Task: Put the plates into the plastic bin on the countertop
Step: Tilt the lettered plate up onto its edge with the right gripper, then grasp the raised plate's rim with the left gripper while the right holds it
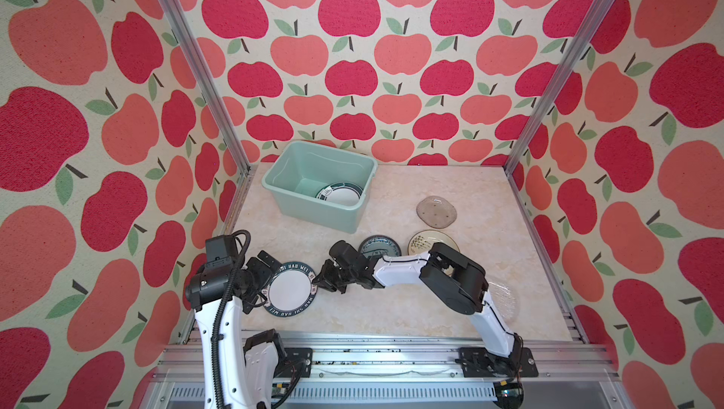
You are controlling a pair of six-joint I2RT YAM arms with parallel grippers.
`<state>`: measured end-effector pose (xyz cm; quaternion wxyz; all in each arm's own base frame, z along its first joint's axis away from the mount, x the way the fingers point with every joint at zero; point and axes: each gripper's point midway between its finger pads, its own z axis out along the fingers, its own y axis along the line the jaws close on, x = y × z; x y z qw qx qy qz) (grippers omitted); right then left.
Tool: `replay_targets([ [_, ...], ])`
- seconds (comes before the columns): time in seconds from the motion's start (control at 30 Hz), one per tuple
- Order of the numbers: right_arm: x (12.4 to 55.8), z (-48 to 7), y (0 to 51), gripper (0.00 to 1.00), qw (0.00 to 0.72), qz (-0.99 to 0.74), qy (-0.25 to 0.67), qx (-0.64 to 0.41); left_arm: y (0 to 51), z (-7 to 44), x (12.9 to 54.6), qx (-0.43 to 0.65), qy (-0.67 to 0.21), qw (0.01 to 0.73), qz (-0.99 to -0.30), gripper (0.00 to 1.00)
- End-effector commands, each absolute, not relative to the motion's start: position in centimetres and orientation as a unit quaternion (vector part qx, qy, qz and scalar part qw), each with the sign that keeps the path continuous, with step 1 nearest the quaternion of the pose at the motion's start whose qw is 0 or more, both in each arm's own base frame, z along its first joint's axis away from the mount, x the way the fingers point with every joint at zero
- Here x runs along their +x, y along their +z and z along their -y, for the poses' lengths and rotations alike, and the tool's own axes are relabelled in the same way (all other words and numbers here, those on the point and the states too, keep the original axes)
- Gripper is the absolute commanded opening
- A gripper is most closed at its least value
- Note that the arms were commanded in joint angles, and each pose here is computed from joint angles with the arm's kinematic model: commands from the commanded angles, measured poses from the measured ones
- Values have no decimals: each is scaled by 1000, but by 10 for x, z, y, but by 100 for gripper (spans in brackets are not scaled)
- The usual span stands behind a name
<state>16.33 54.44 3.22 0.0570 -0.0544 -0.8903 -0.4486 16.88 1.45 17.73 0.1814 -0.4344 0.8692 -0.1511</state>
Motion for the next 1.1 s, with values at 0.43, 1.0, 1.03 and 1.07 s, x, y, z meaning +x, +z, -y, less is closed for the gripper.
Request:
replay_targets([
  [0.43,170,-513,56,0,31,897,-439,-45,185,-13,184,-416,-168,184,-874,99],
  [1.0,186,-416,177,0,-115,894,-421,102,261,43,221,-201,-225,300,-905,97],
  [1.03,187,-408,186,0,-125,892,-420,106,269,48,223,-183,-233,314,-902,96],
  [1.07,186,-401,194,0,-133,890,-422,111,277,54,224,-164,-240,327,-899,96],
])
